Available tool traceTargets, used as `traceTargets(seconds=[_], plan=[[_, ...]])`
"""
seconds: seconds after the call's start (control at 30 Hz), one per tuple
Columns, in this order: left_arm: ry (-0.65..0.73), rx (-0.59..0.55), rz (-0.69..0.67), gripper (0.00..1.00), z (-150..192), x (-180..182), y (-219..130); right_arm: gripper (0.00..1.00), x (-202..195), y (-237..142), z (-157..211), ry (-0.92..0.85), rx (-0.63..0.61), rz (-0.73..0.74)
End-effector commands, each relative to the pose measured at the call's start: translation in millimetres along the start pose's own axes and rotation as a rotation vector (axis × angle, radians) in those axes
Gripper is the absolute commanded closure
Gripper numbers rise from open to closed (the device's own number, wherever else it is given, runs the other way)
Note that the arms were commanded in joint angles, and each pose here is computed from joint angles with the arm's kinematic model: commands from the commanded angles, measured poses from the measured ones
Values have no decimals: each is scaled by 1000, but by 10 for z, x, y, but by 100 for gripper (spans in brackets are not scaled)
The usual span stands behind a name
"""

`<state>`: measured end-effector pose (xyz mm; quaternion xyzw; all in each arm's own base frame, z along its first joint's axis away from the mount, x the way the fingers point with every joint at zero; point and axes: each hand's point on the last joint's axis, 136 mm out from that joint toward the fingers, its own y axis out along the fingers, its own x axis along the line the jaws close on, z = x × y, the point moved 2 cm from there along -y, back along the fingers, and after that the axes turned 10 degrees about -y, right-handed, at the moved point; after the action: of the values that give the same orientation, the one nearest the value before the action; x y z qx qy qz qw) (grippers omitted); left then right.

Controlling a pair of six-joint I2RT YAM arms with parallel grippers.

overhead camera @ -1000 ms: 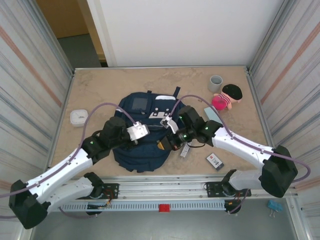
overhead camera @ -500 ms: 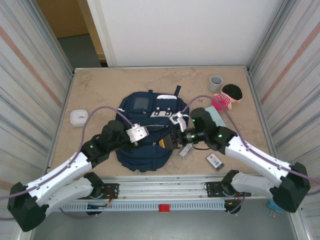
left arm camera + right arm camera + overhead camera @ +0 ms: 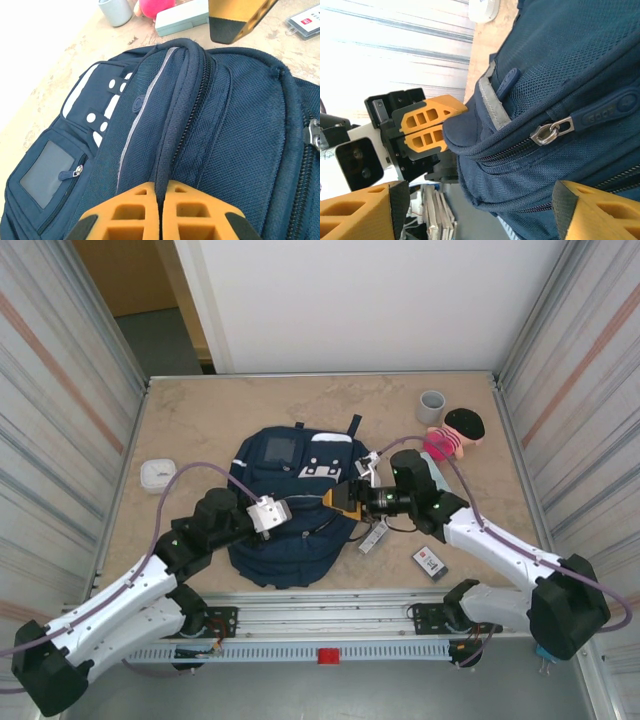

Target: Pack the student bag

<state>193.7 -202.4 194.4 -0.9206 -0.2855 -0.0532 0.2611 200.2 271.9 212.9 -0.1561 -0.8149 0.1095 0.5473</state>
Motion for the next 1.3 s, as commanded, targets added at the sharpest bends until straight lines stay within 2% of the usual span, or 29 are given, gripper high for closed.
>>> traceTargets(seconds=[0.0,0.17,0.53,0.57,0.63,0.73,0.8,0.9,1.0,1.17,1.27], plan=[[8,-116,-73,100,-310,161,-74,22,1,-9,25,55,-20,-1],[2,-143,-71,100,-332,152,-80,20,-161,-63,109,102,-55,51],[10,-152,21,100,-338,13,-55,22,60,110,-91,153,-128,-91],[9,-150,25,100,-333,8,-51,25,67,120,-106,155,-131,-96],[8,-154,28,100,-332,1,-42,36,85,134,-129,152,-136,-104],[-25,-158,52,100,-357,-18,-27,60,94,145,-146,143,-149,-108],[-68,-148,67,100,-367,-31,-7,70,85,137,-156,136,-165,-104],[-102,-110,65,93,-337,-40,24,81,85,106,-173,128,-191,-105],[-169,-77,47,86,-312,-11,32,98,89,57,-188,108,-219,-102],[-347,-56,37,67,-371,28,-53,100,119,10,-230,87,-260,-93],[-486,-41,-20,57,-418,126,-162,100,116,-4,-261,82,-281,-86]])
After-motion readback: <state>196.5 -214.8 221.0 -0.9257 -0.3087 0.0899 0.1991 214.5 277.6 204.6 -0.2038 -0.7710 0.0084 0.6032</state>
